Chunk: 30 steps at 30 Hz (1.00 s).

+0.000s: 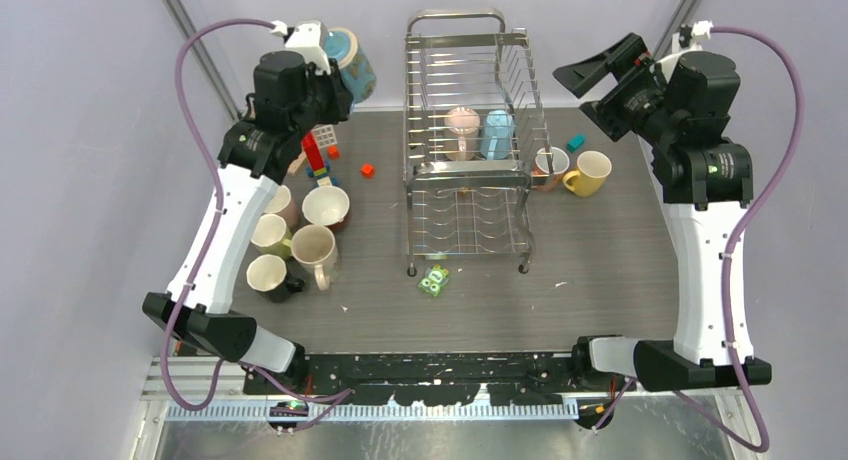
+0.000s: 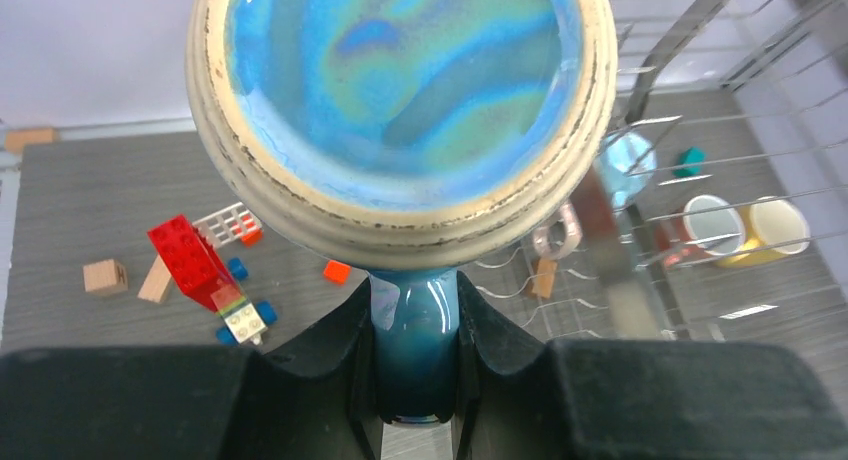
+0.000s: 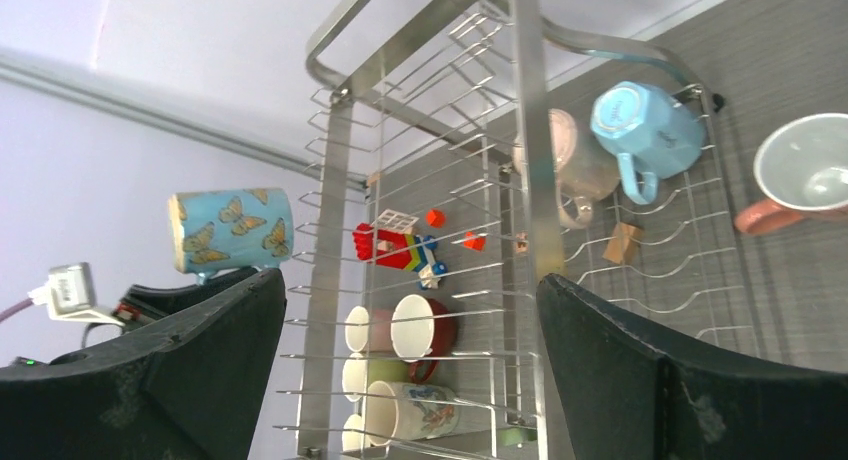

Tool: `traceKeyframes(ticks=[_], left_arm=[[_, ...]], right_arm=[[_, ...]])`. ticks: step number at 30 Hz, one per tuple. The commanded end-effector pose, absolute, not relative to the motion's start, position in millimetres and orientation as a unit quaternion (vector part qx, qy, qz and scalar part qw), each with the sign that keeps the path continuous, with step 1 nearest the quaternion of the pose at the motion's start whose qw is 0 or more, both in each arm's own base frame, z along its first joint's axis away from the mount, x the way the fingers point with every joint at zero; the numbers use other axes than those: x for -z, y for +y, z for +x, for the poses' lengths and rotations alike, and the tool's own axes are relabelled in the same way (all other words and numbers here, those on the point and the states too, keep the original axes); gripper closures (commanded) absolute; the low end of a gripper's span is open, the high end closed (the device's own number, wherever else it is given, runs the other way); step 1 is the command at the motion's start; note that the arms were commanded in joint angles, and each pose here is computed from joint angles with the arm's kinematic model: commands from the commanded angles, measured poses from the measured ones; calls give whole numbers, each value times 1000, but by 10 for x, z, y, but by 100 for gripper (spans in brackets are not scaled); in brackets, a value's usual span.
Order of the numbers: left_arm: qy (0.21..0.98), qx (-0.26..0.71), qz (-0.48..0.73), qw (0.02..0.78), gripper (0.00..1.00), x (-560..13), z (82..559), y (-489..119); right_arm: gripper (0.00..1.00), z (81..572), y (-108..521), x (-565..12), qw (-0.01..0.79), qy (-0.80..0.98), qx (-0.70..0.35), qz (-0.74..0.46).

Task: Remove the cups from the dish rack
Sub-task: Place the cup at the corner of the board.

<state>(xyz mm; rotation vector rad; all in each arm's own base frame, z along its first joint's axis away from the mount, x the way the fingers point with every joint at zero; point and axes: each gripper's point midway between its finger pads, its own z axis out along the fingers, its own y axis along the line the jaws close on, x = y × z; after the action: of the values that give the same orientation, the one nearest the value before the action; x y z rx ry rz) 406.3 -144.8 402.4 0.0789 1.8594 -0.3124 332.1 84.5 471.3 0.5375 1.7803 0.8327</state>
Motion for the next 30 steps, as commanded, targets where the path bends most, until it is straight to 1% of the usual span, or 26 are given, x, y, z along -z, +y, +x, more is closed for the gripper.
traceKeyframes(ticks=[1, 2, 7, 11, 20, 30], left_arm=[[705, 183, 52, 683, 100, -5101, 3838, -1558], [695, 190, 56, 691, 100, -5240, 3786, -1589], [671, 219, 84, 704, 100, -5591, 3603, -1820], [653, 260, 105, 704, 100, -5794, 3467, -2059], [617, 416, 149, 651, 100, -5970, 3196, -2718], [582, 524, 158, 601, 100, -6150, 3029, -3010]], right_arm=[[0, 3332, 1072, -5086, 559, 718, -381, 164], [0, 3342, 1109, -5112, 561, 715, -386, 157], [0, 3370, 1242, -5331, 578, 690, -418, 124], [0, 3376, 1374, -5481, 585, 674, -441, 91], [0, 3303, 1771, -5674, 556, 630, -542, 21], [0, 3306, 2007, -5630, 523, 615, -590, -7]])
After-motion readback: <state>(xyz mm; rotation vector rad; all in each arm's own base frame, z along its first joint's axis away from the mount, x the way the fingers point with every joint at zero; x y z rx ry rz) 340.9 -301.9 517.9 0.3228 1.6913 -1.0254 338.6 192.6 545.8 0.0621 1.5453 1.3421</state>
